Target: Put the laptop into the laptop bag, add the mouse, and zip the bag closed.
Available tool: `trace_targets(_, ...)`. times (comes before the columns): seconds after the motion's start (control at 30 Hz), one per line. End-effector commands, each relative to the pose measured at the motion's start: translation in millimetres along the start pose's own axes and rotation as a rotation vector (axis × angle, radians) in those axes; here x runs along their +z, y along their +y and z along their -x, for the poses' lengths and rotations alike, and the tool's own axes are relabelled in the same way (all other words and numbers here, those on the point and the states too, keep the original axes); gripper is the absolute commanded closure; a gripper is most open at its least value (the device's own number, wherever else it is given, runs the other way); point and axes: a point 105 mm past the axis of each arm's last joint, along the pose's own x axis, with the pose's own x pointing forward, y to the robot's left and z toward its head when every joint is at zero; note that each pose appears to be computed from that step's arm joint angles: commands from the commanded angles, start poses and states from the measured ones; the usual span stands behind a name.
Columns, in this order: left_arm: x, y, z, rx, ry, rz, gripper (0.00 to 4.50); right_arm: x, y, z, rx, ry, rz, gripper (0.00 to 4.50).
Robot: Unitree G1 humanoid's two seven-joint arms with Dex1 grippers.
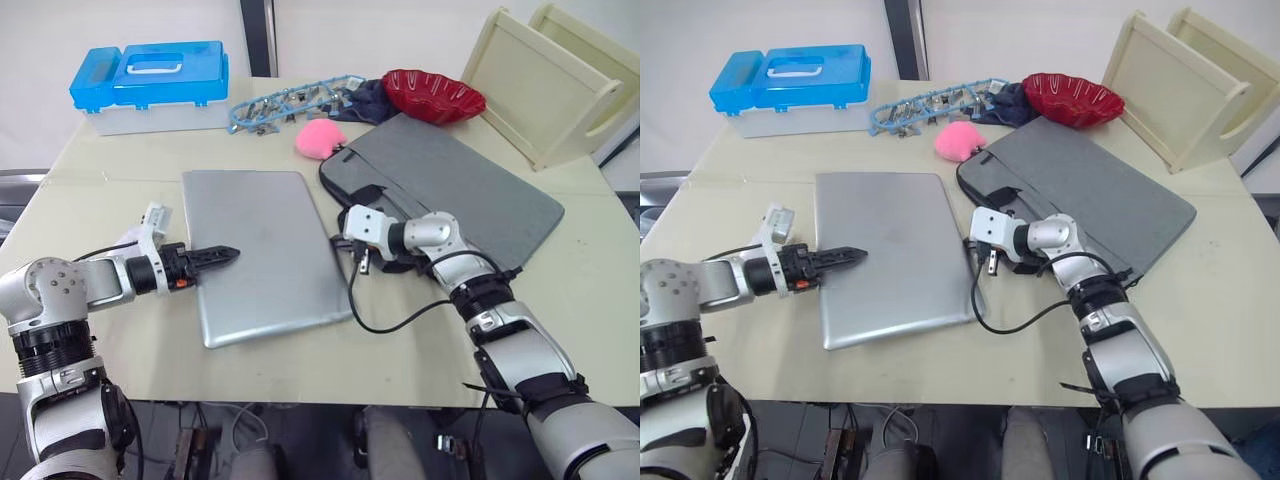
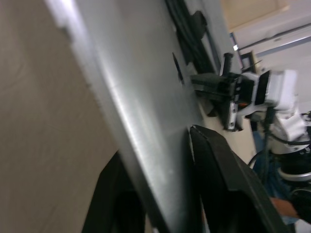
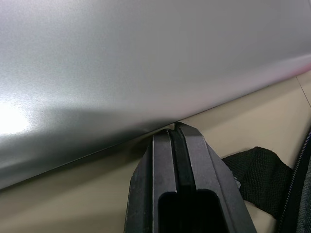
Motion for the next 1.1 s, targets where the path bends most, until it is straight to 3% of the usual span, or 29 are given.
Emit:
trace_targets(0.03,2.2,-12.6,5.7,-0.001,-0.039,-0.058,3.93,2.2,9.3,-3.6,0.032,-0.015,-0.001,4.5)
trace_targets(0.2,-4.7,-18.3,7.6,-0.012,-0.081,-0.083,4.07,5.8,3.1,0.0,-0.013,-0.057,-0.071,4.5)
trace_targets(0.33,-12.0,-39.1,13.8,-0.112,-0.126,-0.133,4.07,24.1,-16.9,20.4,-0.105,-0.219,-0.231,4.5)
trace_targets(0.37,-14.7,-43.1,16.7,-0.131,-0.141,-0.141,4.07,30.4,-23.6,32.0,-0.128,-0.279,-0.28,3.99)
trace_targets(0.47,-25.8,-50.9,22.4,-0.177,-0.187,-0.143,4.07,36.7,-39.5,68.8,-0.196,-0.337,-0.308,3.39)
trace_targets(0.5,-30.1,-53.0,23.7,-0.189,-0.206,-0.139,4.07,37.4,-43.5,80.9,-0.217,-0.333,-0.302,2.9)
trace_targets(0.63,-46.5,-64.3,18.3,-0.196,-0.264,-0.166,4.07,30.1,-47.4,116.8,-0.271,-0.263,-0.268,1.28)
trace_targets(0.73,-48.5,-77.4,14.0,-0.227,-0.362,-0.189,4.07,19.3,-44.7,131.6,-0.281,-0.17,-0.239,0.07)
trace_targets(0.87,-60.0,-82.7,2.8,-0.253,-0.396,-0.121,4.07,-0.3,-37.0,143.3,-0.301,0.005,-0.177,0.02)
trace_targets(1.0,-61.8,-81.0,-3.2,-0.292,-0.461,0.051,4.07,-14.6,-32.1,145.5,-0.33,0.093,-0.197,0.02)
trace_targets(1.07,-64.3,-82.1,-6.9,-0.32,-0.452,0.177,4.07,-18.5,-30.0,143.5,-0.329,0.12,-0.2,0.02)
trace_targets(1.1,-71.2,-79.9,-10.5,-0.312,-0.382,0.226,4.07,-19.6,-28.6,141.6,-0.323,0.129,-0.198,0.02)
